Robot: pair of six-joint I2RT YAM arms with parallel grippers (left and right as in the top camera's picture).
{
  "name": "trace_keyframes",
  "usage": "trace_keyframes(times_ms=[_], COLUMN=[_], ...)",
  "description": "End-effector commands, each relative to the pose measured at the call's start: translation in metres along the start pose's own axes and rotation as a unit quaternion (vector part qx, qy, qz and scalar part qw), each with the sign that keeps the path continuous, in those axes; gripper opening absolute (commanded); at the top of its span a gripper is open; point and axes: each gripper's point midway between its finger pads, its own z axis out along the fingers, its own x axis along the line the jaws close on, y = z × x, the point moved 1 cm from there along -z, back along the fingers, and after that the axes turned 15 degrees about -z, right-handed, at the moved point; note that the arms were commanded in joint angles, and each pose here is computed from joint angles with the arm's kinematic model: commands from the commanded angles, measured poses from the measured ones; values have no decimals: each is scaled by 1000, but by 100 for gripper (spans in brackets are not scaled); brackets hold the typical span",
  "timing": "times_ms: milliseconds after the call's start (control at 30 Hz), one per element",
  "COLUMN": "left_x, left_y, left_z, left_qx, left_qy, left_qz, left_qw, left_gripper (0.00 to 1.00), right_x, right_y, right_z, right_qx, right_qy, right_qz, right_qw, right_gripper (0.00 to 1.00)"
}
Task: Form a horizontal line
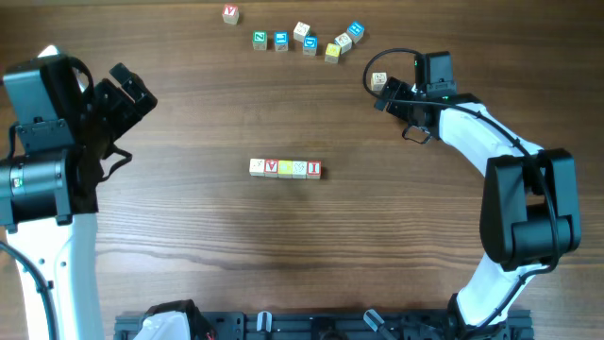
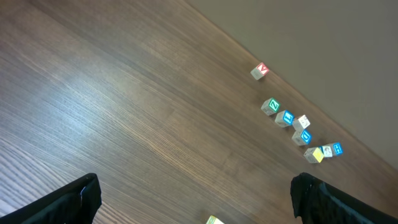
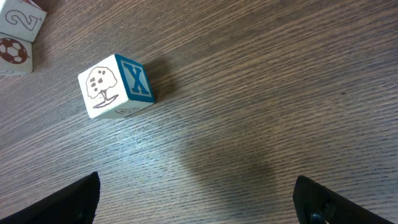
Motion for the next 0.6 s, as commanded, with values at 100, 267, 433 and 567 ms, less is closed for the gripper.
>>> trace_keyframes(times_ms=[100,267,433,567], left_x=[1,2,3,10], left_y=[0,-2,-3,-12], left_z=[1,10,11,27], left_qx=[1,10,12,27], left_qy=[5,13,15,30], left_qz=[0,0,1,2], left_qw=[1000,1000,1000,999], left_gripper=[100,100,100,100], right_x=[-7,-7,-7,-7], right_y=[-3,-3,-3,-3], right_z=[6,6,6,6], right_qx=[3,4,4,3], right_qy=[-13,-13,-13,-13], right_qz=[-2,-2,-2,3], right_qw=[1000,1000,1000,1000], right_gripper=[100,100,100,100])
